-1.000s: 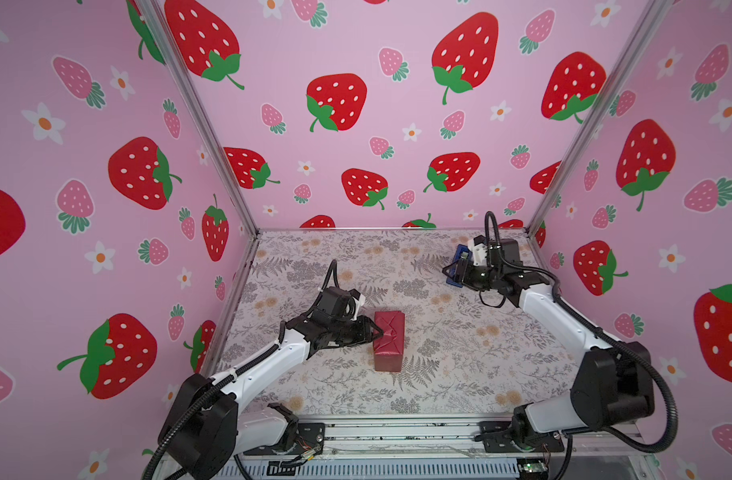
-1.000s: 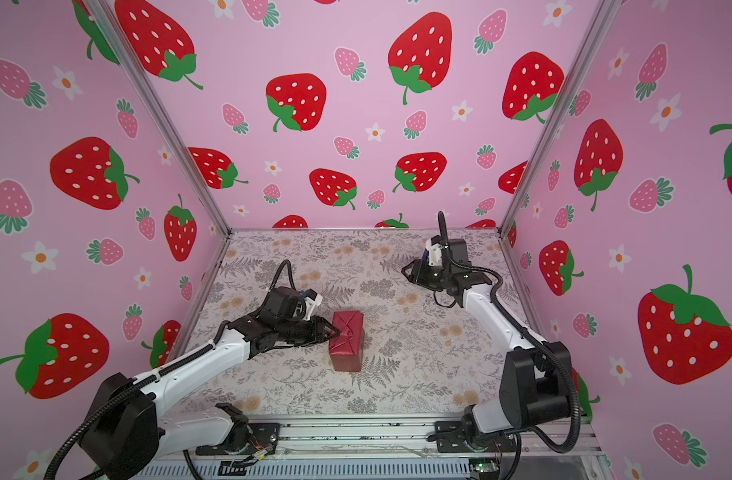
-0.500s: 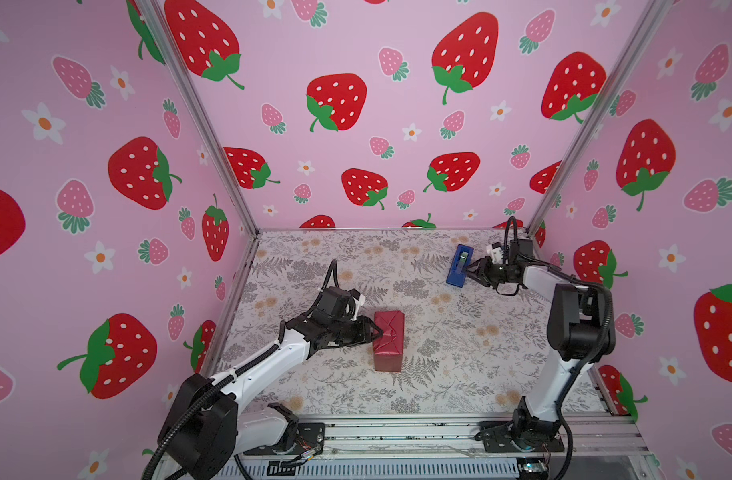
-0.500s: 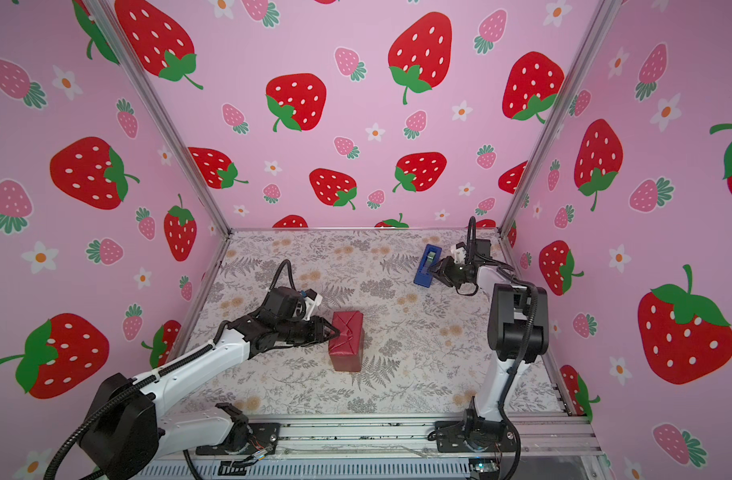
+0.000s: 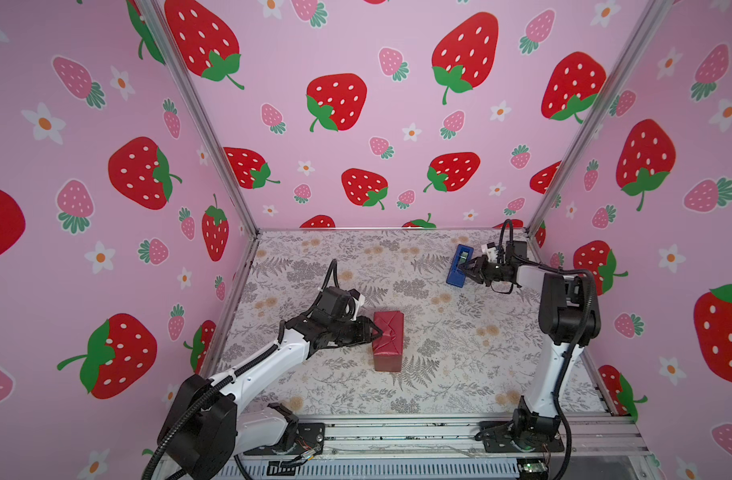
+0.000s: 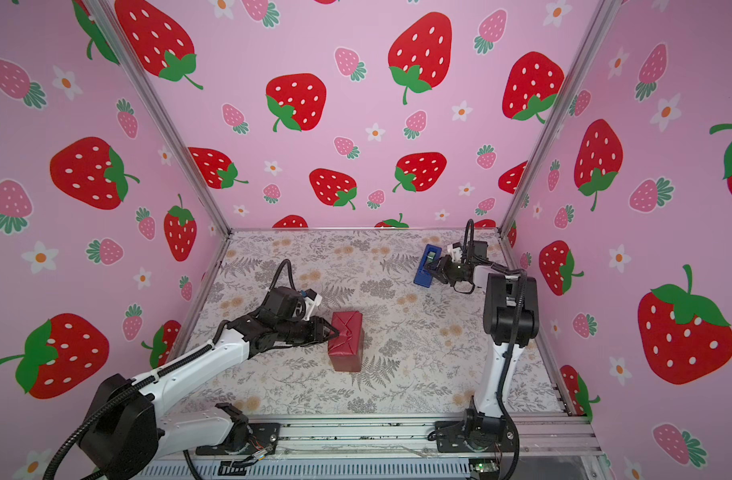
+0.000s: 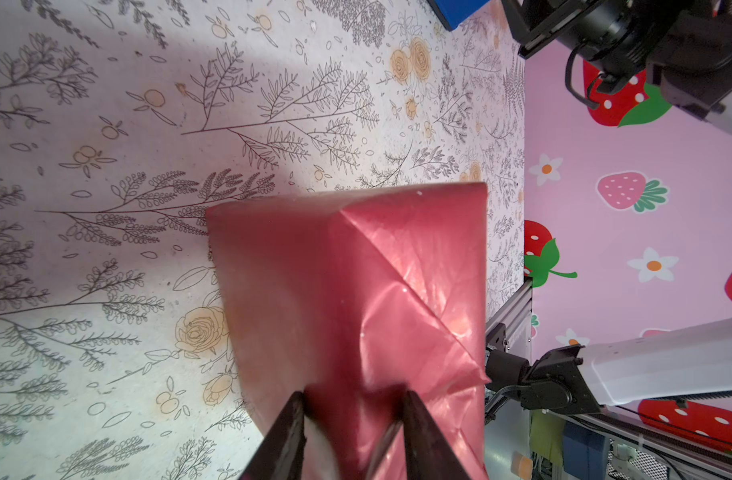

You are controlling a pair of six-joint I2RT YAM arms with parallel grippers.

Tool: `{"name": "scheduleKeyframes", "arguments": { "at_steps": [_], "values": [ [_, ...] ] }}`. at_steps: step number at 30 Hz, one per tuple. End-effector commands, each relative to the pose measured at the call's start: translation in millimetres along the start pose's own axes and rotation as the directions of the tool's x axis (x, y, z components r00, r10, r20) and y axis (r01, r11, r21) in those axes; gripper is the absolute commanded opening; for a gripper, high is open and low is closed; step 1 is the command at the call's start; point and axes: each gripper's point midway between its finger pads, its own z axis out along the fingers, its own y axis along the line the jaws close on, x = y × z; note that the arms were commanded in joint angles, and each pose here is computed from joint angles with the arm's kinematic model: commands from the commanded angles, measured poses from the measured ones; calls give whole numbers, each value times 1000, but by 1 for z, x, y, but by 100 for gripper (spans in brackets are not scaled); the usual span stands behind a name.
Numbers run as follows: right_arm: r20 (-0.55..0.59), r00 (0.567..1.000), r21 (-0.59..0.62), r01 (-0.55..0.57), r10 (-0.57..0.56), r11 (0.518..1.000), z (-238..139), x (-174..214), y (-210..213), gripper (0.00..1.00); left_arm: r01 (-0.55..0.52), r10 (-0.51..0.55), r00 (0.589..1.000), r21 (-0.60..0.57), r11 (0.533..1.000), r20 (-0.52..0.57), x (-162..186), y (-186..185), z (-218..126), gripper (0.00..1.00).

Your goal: Wrap the gift box in paper

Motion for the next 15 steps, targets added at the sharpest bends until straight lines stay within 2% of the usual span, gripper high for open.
{"name": "scheduleKeyframes", "arguments": {
  "at_steps": [1, 11, 15],
  "values": [
    [-30, 999, -49, -26, 24, 998, 10, 3, 0, 27, 41, -53, 994, -126, 991, -92, 27, 29, 3, 40],
    [-28, 998, -90, -50, 48, 995, 15, -3, 3, 16, 38, -52, 993, -134, 990, -104, 27, 31, 5, 40],
    [-19, 999, -103, -38, 36, 994, 12, -9, 12, 7, 39, -53, 993, -133, 990, -103, 27, 30, 6, 40]
  ]
}}
